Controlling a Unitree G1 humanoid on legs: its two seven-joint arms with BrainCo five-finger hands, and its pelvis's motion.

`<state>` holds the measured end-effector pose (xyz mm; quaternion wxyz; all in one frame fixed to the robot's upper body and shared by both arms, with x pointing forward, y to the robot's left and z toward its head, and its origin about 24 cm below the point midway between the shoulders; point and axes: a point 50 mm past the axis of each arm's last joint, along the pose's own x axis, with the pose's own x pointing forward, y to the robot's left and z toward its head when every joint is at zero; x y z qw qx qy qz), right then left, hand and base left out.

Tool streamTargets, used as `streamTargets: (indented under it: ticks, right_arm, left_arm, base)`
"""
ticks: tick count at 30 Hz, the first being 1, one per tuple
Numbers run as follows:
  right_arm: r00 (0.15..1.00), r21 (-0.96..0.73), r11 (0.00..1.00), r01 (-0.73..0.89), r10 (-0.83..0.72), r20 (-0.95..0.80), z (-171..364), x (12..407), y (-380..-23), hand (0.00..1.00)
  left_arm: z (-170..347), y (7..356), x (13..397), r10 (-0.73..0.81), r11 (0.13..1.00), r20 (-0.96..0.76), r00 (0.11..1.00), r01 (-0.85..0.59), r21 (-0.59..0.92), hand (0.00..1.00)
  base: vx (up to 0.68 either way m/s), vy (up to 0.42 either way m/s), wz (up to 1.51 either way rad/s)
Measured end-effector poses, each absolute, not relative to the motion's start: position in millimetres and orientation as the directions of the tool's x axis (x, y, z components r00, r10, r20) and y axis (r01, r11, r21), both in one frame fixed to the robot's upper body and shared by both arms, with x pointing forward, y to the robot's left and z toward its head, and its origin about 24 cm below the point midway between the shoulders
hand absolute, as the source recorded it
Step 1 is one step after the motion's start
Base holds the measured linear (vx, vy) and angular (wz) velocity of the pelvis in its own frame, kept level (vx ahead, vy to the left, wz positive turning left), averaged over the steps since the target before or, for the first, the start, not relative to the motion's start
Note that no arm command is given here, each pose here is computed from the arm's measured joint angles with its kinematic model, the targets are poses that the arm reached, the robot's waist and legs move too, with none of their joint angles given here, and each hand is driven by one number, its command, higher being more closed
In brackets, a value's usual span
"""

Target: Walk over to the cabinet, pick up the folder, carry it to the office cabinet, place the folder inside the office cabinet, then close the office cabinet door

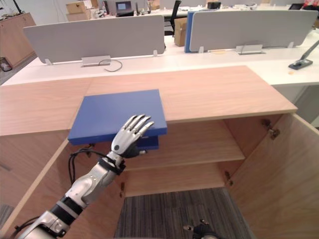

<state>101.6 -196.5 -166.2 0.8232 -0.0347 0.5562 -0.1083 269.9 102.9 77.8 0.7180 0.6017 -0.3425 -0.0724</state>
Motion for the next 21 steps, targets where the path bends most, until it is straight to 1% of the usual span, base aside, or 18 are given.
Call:
streamTargets:
  ticks: [8, 14, 19, 21]
  right_arm:
    - [0.361, -0.181, 0.974, 0.137, -0.219, -0.906, -165.8, 102.4, -197.9, 0.00]
    - [0.377, -0.182, 0.978, 0.097, -0.206, -0.903, -165.0, 105.4, -196.1, 0.00]
    - [0.388, -0.184, 0.980, 0.069, -0.197, -0.900, -164.3, 107.3, -196.1, 0.00]
    - [0.390, -0.188, 0.980, 0.061, -0.197, -0.899, -164.1, 107.6, -196.6, 0.00]
  left_arm:
    - [78.0, 106.8, 271.6, -0.500, 0.250, 0.402, 0.767, -0.317, 0.915, 0.00]
    - [77.4, 107.6, 272.2, -0.497, 0.245, 0.397, 0.772, -0.314, 0.917, 0.00]
    - [67.9, 115.9, 277.9, -0.480, 0.203, 0.350, 0.804, -0.286, 0.936, 0.00]
    - [67.9, 117.0, 278.5, -0.480, 0.191, 0.349, 0.805, -0.293, 0.937, 0.00]
  base:
    - [-0.03, 0.025, -0.01]
    - [-0.01, 0.006, 0.00]
    - [-0.03, 0.020, 0.00]
    - [-0.04, 0.030, 0.00]
